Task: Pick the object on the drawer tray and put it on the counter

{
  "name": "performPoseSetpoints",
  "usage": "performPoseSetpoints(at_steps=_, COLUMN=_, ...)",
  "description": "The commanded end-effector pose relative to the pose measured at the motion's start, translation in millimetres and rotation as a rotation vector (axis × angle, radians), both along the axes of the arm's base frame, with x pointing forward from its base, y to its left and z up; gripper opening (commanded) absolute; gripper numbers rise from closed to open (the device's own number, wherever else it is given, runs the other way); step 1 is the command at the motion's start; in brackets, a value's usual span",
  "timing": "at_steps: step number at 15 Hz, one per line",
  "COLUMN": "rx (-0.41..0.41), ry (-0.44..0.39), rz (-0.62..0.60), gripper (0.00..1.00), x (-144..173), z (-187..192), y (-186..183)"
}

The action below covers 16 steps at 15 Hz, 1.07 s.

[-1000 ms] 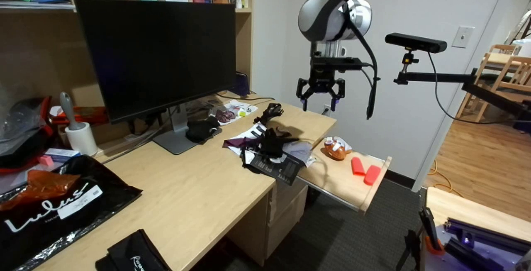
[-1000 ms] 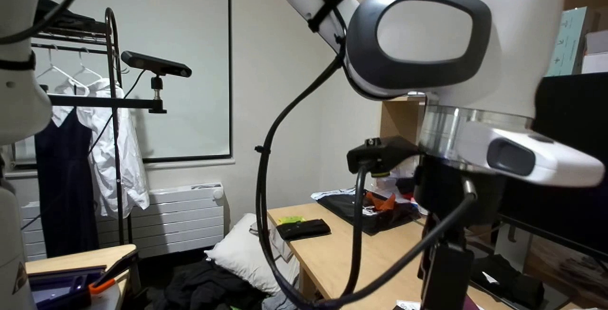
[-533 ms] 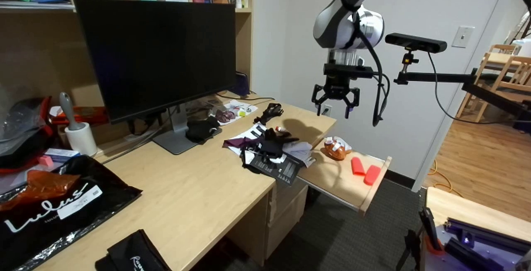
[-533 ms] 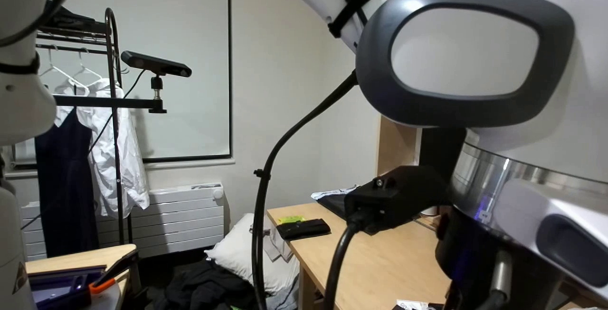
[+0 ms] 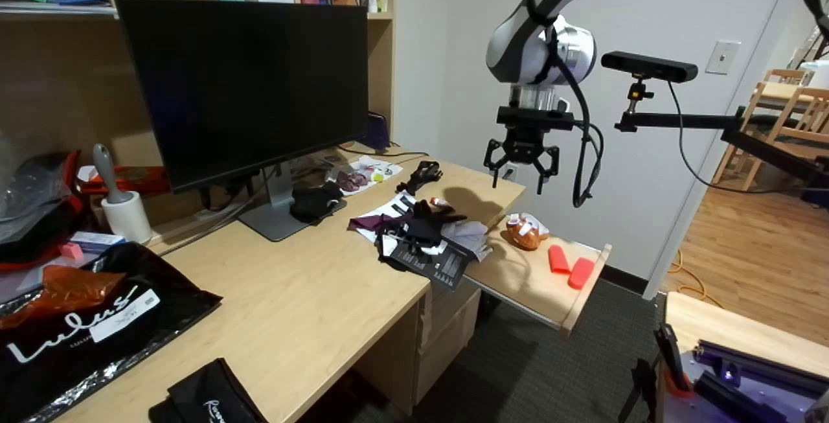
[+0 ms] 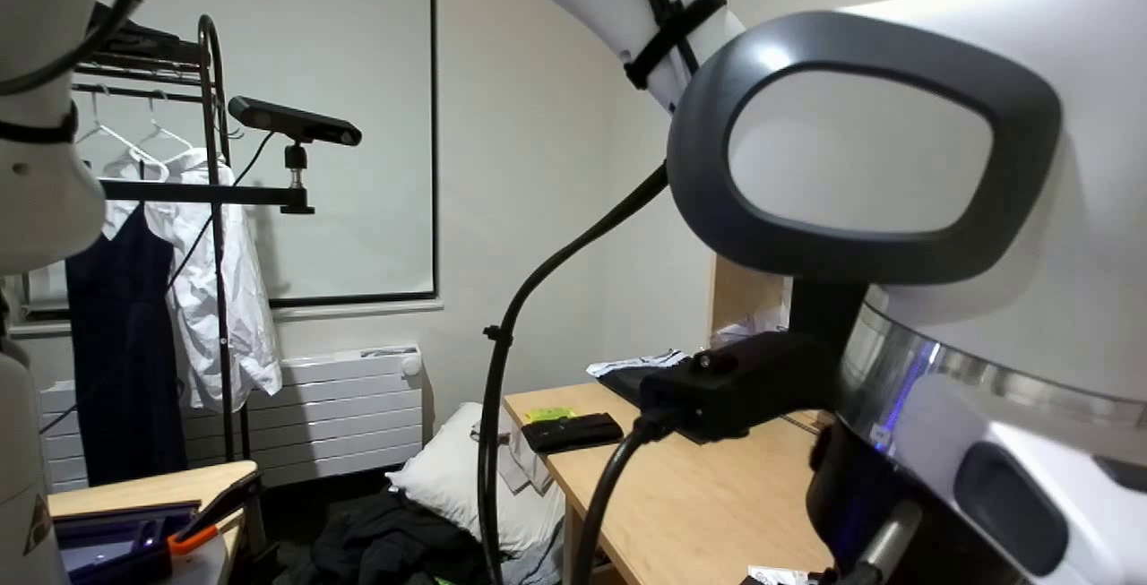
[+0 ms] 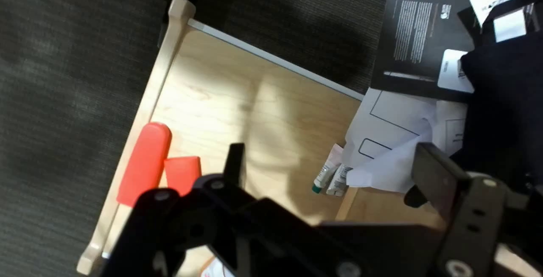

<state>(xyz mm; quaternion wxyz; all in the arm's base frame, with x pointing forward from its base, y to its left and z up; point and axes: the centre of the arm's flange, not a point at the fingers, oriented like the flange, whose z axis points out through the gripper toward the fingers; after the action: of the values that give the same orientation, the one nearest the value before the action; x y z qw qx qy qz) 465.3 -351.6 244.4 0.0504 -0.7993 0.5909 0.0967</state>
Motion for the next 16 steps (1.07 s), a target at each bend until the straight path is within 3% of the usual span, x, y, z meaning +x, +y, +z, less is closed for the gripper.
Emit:
performPoseSetpoints(at_steps=1, rx=0.001, ry=0.033, rz=-0.196, gripper=1.0, x=-11, z=-42, y=-20)
performPoseSetpoints(at_steps=5, rx=-0.078, ry=0.024, rz=-0.392, gripper=1.0, x=-31, z=-83, y=-59)
performPoseSetpoints(at_steps=7, rx=-0.135, ry=0.006, rz=-0.434, gripper=1.0, x=-38, z=-104, y=-73)
performPoseSetpoints(at_steps=16, rx=-0.291, ry=-0.011, rz=-0.495, gripper=1.0, x=-41, z=-164, y=-112)
